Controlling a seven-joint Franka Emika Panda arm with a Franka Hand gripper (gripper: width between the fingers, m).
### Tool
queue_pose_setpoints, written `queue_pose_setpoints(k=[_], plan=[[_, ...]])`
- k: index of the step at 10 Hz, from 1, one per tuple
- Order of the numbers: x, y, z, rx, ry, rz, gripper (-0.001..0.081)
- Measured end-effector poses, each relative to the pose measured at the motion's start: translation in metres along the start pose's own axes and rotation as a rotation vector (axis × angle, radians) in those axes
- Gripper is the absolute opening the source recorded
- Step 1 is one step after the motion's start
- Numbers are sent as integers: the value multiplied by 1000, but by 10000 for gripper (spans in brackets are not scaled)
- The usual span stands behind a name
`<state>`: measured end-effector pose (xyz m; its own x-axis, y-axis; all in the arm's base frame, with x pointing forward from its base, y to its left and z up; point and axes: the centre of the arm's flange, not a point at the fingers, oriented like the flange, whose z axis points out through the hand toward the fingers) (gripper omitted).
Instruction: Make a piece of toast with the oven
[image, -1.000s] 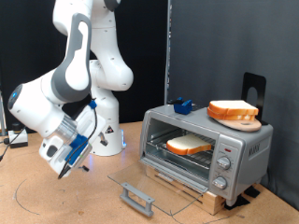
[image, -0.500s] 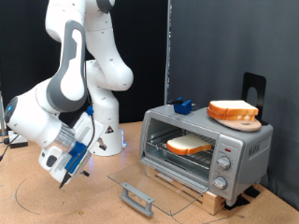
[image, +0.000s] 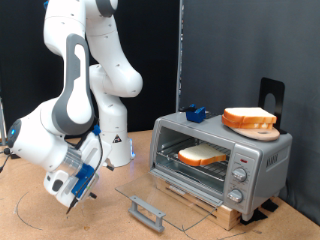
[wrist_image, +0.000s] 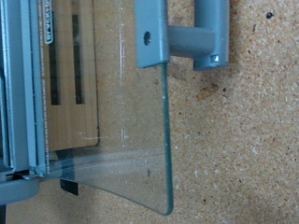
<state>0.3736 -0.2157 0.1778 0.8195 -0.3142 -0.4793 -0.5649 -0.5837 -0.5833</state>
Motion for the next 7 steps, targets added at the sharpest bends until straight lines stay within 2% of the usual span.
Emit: queue_pose_setpoints(k=[3, 7], plan=[[5, 0, 23, -4, -28, -6, 808], [-2, -15, 77, -23, -91, -23, 808]])
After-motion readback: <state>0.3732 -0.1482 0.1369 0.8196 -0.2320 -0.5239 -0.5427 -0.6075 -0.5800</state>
